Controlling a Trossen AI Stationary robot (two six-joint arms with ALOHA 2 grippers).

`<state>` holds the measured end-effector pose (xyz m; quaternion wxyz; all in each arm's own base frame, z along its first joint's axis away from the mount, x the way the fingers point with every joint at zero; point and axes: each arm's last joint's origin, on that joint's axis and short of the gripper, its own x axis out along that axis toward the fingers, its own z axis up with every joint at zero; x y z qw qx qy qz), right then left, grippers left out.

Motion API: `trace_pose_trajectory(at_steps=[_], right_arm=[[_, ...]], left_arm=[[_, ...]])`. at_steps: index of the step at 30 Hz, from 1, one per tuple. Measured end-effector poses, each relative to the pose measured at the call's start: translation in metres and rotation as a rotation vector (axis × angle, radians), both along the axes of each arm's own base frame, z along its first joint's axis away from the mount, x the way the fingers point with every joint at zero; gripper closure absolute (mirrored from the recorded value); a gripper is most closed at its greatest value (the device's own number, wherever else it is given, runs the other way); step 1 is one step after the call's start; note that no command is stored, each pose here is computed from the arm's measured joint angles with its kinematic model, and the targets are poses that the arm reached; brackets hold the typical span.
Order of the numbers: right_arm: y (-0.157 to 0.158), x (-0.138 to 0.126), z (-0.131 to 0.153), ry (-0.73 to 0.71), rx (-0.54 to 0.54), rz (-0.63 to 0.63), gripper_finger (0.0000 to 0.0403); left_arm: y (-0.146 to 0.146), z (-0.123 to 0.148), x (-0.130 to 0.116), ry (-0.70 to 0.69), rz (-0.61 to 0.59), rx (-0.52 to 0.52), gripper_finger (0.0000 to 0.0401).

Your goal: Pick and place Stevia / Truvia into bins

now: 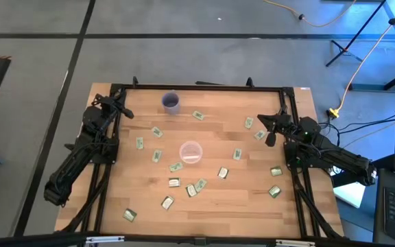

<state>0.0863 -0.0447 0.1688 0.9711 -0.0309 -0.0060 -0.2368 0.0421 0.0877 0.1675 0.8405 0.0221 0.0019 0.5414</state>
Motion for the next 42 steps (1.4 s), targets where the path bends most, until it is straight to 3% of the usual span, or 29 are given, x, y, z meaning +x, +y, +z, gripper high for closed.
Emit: trace_pose_trajectory(at_steps=[11, 17, 35, 42], right_arm=[[0.0, 0.0, 0.0, -0.003, 0.006, 0.0, 0.0377], [0.0, 0.0, 0.0001, -0.05, 0.092, 0.002, 0.0377], [0.0001, -0.0006, 0.0084, -0.088, -0.018, -0.004, 0.0377], [0.0, -0.0006, 0.0084, -0.075, -0.043, -0.008, 0.0377]], left_arm=[[0.0, 0.0, 0.0, 0.0, 0.001, 0.0, 0.0393], [0.0, 0.0002, -0.0001, -0.002, 0.003, 0.002, 0.0395], [0.0, 0.0016, -0.0001, 0.004, 0.005, 0.021, 0.0389], [-0.0013, 0.0012, 0.0024, -0.026, -0.095, 0.002, 0.0343]])
